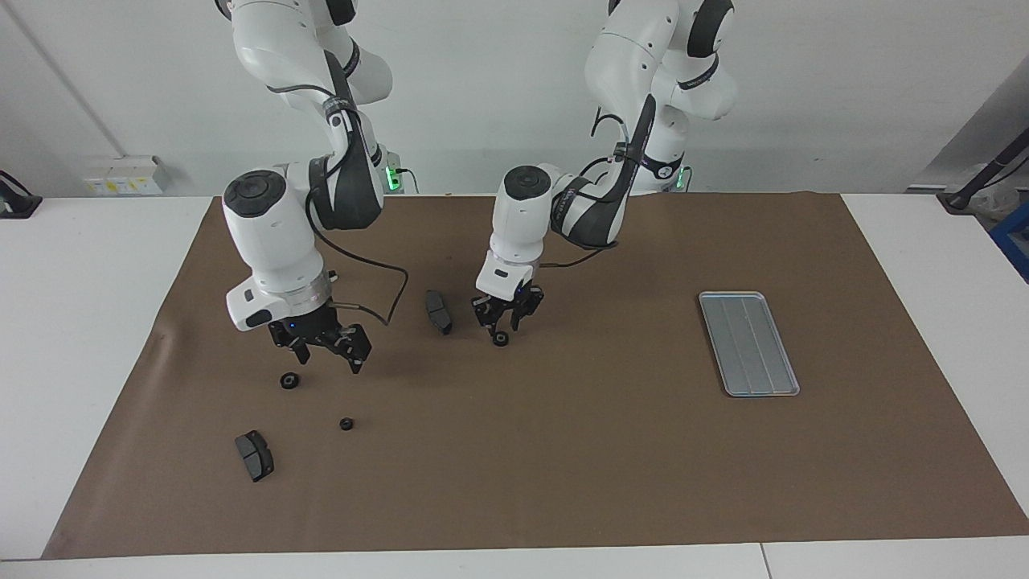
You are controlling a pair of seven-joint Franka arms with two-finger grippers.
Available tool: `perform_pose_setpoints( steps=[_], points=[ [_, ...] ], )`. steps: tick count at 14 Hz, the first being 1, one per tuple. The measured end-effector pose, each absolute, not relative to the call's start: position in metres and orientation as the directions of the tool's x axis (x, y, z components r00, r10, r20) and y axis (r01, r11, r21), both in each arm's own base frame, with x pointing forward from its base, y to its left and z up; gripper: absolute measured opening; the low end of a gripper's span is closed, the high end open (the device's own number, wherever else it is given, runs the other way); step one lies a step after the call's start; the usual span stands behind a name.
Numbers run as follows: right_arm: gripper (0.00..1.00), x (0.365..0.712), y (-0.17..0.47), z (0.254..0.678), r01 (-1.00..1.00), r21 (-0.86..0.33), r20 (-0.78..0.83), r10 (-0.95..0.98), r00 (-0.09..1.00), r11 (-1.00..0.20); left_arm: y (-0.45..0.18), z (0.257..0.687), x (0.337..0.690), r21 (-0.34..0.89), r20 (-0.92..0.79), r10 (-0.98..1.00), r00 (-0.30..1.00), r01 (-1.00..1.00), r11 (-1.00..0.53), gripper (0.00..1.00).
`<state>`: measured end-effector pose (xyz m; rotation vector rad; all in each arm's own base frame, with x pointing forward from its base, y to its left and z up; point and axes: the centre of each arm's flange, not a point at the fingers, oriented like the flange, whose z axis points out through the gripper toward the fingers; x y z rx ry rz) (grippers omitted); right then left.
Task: Place bearing gear from tray to pile
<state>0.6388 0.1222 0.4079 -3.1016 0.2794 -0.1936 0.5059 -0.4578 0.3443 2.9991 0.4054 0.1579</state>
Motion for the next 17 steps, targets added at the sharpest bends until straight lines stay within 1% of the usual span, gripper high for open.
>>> perform_pose_setpoints(
  steps=[2,3,5,7,8,10,12,15,17],
  points=[
    [1.0,0.622,0.155,0.396,-0.123,-0.024,0.096,-0.125,0.987,-0.992,-0.42,0.375,0.543,0.11,0.106,0.32,0.941,0.309,-0.945,0.79],
    [1.0,0.615,0.168,0.392,-0.101,-0.022,0.09,-0.103,0.991,-0.995,-0.388,0.394,0.565,0.105,0.113,0.331,0.937,0.32,-0.941,0.79],
    [1.0,0.603,0.196,0.384,-0.079,-0.032,0.094,-0.082,0.992,-0.996,-0.302,0.431,0.602,0.074,0.109,0.316,0.943,0.309,-0.948,0.79],
    [1.0,0.587,0.236,0.378,-0.074,-0.045,0.102,-0.079,0.992,-0.996,-0.22,0.46,0.622,0.048,0.1,0.283,0.954,0.28,-0.959,0.79],
    [1.0,0.579,0.257,0.375,-0.068,-0.053,0.109,-0.073,0.991,-0.996,-0.188,0.467,0.628,0.036,0.093,0.261,0.961,0.259,-0.965,0.79],
    [1.0,0.564,0.293,0.367,-0.05,-0.061,0.114,-0.057,0.992,-0.997,-0.132,0.475,0.631,0.004,0.051,0.197,0.979,0.197,-0.98,0.79],
    [1.0,0.555,0.32,0.35,-0.033,-0.068,0.12,-0.041,0.992,-0.997,-0.086,0.492,0.626,-0.017,-0.003,0.134,0.991,0.134,-0.991,0.78],
    [1.0,0.548,0.344,0.315,-0.024,-0.072,0.126,-0.033,0.991,-0.997,-0.049,0.534,0.611,-0.033,-0.054,0.103,0.993,0.102,-0.994,0.78],
    [1.0,0.544,0.354,0.298,-0.01,-0.067,0.121,-0.018,0.993,-0.998,-0.037,0.56,0.598,-0.055,-0.068,0.098,0.993,0.095,-0.994,0.78]
  ],
)
